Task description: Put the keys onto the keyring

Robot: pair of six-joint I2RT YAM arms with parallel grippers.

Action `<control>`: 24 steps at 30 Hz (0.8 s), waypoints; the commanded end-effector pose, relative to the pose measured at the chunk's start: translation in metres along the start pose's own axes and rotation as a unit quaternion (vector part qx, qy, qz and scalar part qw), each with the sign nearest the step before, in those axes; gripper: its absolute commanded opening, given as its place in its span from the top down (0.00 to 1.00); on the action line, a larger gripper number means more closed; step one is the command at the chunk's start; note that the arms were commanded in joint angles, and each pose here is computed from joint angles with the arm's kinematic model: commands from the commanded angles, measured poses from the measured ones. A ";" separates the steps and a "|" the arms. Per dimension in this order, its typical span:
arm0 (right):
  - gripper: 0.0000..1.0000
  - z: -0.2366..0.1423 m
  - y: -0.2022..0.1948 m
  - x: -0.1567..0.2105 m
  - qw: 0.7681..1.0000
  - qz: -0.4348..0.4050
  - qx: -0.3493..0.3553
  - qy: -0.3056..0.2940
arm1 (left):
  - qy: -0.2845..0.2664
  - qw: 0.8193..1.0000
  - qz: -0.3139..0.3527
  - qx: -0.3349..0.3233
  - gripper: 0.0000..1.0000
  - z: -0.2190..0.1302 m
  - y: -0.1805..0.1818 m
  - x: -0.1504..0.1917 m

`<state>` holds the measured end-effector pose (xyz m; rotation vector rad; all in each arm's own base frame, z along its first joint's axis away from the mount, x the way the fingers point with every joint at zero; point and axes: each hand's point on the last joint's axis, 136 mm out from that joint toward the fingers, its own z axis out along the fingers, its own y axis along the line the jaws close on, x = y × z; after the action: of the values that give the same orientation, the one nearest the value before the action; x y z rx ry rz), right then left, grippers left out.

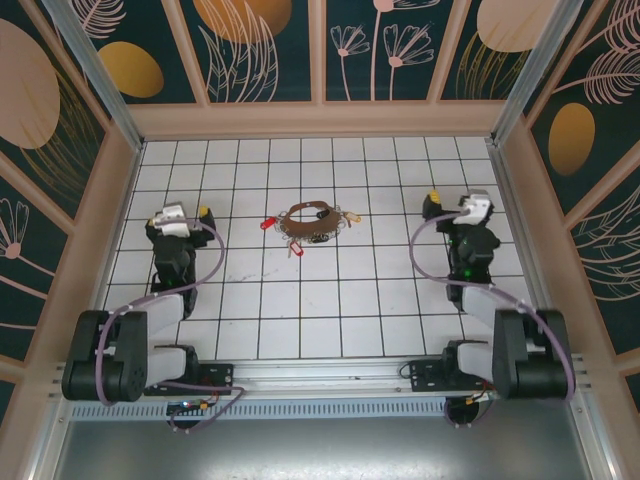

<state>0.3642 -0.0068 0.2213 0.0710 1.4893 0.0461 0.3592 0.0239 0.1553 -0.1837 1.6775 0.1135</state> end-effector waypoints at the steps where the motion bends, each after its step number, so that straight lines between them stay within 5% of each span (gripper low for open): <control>1: 0.01 -0.021 -0.017 0.048 0.998 0.014 0.004 0.066 | -0.024 1.000 -0.016 0.012 0.01 0.005 -0.003 -0.003; 5: 0.01 -0.027 -0.015 0.059 0.999 0.036 0.001 0.041 | -0.011 1.000 -0.017 0.001 0.01 0.019 0.000 0.017; 11: 0.01 -0.003 -0.013 0.097 0.995 0.017 0.022 0.098 | -0.011 1.000 -0.018 -0.003 0.01 0.020 0.001 0.018; 24: 0.01 0.005 -0.015 0.100 0.993 0.017 0.025 0.112 | -0.015 1.000 -0.017 -0.001 0.01 0.017 0.001 0.017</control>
<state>0.3699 -0.0168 0.1099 0.1552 1.7399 0.0367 0.3724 0.0262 0.1212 -0.1979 1.7079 0.1119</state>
